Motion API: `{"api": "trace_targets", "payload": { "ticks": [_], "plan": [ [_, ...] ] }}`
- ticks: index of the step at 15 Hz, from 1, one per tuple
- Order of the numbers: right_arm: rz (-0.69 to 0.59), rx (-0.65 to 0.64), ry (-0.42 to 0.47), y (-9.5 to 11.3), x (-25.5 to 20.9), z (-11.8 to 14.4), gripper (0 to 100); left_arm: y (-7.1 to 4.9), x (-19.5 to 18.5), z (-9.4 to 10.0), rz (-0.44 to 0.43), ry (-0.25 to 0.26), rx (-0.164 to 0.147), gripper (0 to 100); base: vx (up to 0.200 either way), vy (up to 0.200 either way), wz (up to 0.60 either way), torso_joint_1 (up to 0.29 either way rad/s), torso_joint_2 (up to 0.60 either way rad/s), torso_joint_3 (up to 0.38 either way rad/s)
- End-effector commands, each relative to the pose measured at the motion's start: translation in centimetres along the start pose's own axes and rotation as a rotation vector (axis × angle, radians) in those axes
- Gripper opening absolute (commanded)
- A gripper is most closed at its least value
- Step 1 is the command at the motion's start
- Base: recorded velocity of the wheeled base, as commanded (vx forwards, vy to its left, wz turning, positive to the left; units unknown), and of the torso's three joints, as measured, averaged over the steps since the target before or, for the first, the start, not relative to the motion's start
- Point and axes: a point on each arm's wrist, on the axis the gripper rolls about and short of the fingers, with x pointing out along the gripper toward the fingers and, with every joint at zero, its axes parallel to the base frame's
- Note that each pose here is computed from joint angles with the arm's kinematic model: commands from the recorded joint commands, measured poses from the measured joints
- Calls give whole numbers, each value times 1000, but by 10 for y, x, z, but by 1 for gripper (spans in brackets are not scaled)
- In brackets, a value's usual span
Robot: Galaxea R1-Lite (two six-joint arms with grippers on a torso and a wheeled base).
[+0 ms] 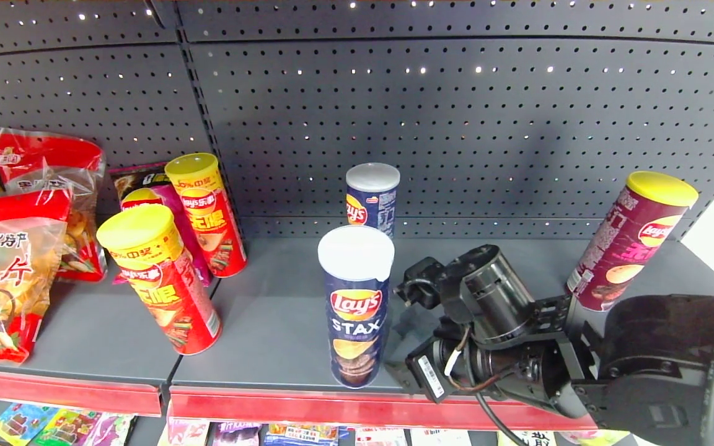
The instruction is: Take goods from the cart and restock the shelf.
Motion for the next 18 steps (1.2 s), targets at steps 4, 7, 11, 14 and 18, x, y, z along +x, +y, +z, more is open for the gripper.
{"api": "trace_targets", "payload": {
  "ticks": [4,7,11,14,18],
  "plan": [
    [-43,36,-32,-17,-24,-6,100,0,0,0,-1,1,0,100,0,0,0,0,0,0],
    [-44,57,-70,-30,-57,-23,100,0,0,0,-1,0,0,100,0,0,0,0,0,0],
    [-7,73,-158,-48,-114,-63,100,0,0,0,1,1,0,100,0,0,0,0,0,0],
    [-15,84,-287,-81,-161,-108,100,0,0,0,-1,1,0,100,0,0,0,0,0,0],
    [-222,186,-371,-86,-212,-188,100,0,0,0,1,1,0,100,0,0,0,0,0,0]
  ]
}}
